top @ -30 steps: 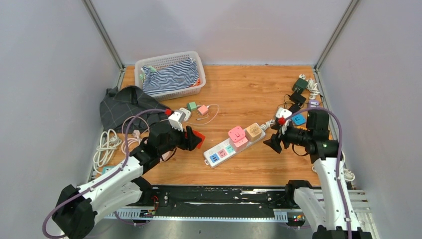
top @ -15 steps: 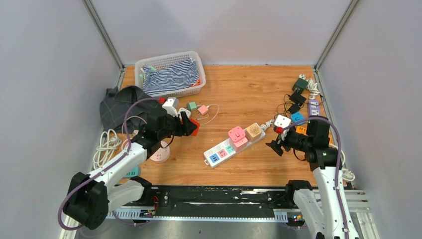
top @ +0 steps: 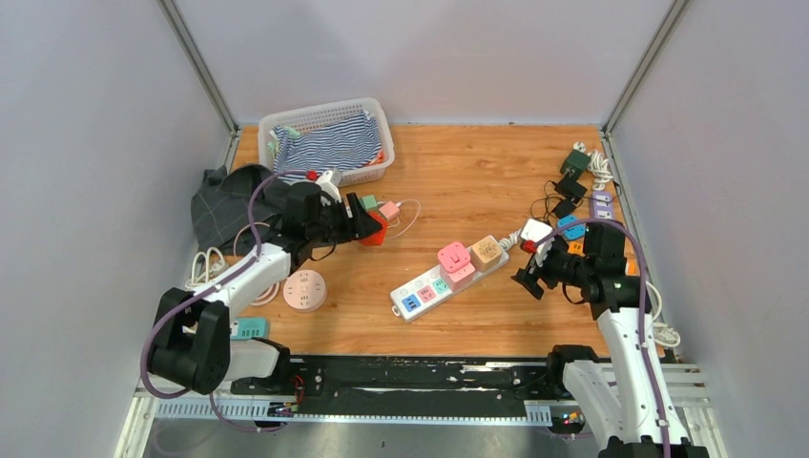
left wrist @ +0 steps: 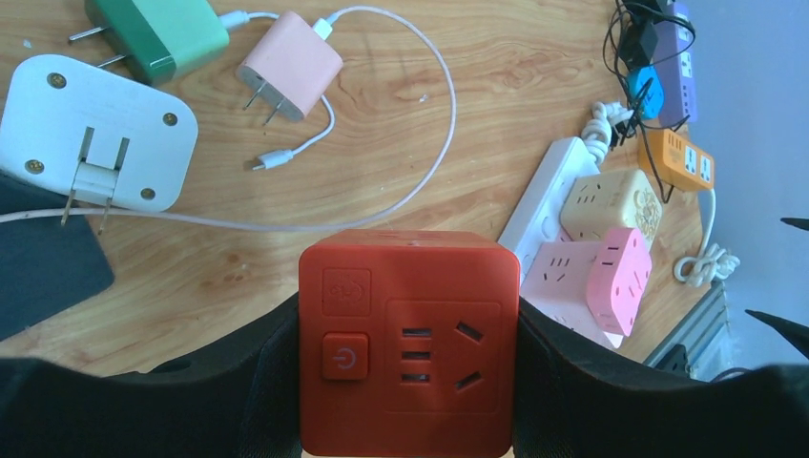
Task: Pull the plug off the socket
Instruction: Place the plug at the center of the board.
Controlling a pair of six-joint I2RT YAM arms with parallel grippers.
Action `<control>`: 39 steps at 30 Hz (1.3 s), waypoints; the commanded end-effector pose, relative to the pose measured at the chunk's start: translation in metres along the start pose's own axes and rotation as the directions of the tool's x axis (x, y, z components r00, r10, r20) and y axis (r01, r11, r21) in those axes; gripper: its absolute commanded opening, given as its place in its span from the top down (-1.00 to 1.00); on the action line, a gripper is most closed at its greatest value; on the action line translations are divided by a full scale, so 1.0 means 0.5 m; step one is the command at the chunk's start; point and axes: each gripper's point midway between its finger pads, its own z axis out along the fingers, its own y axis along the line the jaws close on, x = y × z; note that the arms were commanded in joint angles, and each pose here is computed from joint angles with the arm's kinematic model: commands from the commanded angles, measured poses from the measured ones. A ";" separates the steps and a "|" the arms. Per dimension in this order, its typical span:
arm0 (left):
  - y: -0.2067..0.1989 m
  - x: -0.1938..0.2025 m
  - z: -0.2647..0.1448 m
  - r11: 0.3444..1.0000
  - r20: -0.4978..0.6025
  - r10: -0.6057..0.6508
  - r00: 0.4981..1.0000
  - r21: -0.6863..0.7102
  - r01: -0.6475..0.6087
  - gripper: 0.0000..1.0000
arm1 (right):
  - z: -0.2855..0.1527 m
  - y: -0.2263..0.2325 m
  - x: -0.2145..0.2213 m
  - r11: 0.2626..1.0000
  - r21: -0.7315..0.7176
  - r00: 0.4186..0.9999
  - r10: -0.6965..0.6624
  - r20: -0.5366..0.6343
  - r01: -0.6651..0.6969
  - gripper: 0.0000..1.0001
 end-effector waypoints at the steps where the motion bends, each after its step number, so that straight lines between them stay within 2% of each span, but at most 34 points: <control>1: -0.012 -0.022 -0.007 0.998 0.012 0.021 1.000 0.060 -0.022 1.00 | 0.004 0.003 0.030 1.000 -0.004 0.999 0.004 -0.043 -0.004 -0.62; 10: 0.091 -0.020 0.012 1.000 -0.027 -0.018 0.999 -0.020 0.017 1.00 | 0.011 0.006 0.044 1.000 -0.024 0.998 0.015 -0.065 -0.016 -0.63; 16: 0.141 -0.027 0.007 0.995 -0.002 -0.021 1.000 -0.094 0.021 0.88 | 0.016 0.006 0.053 0.999 -0.035 0.996 0.030 -0.080 -0.033 -0.67; 17: 0.149 -0.028 0.006 0.994 0.002 -0.027 1.000 -0.106 0.027 0.84 | 0.016 0.007 0.054 0.999 -0.037 0.996 0.032 -0.081 -0.035 -0.68; 22: 0.181 -0.023 0.002 0.988 0.006 -0.046 0.999 -0.149 0.046 0.37 | 0.018 0.008 0.055 0.998 -0.041 0.996 0.035 -0.082 -0.038 -0.69; 26: 0.199 -0.014 0.004 0.984 -0.002 -0.060 0.998 -0.171 0.058 0.20 | 0.018 0.009 0.056 0.998 -0.042 0.996 0.034 -0.081 -0.037 -0.69; 34: 0.219 0.004 0.006 0.978 -0.020 -0.070 0.997 -0.197 0.065 0.00 | 0.019 0.010 0.056 0.998 -0.046 0.996 0.035 -0.080 -0.038 -0.70; 37: 0.221 0.006 0.002 0.977 -0.017 -0.065 0.998 -0.204 0.061 -0.15 | 0.020 0.011 0.057 0.998 -0.049 0.996 0.034 -0.080 -0.038 -0.70; 39: 0.224 0.002 -0.004 0.974 -0.002 -0.056 0.998 -0.219 0.054 -0.37 | 0.020 0.012 0.056 0.998 -0.051 0.996 0.035 -0.078 -0.039 -0.70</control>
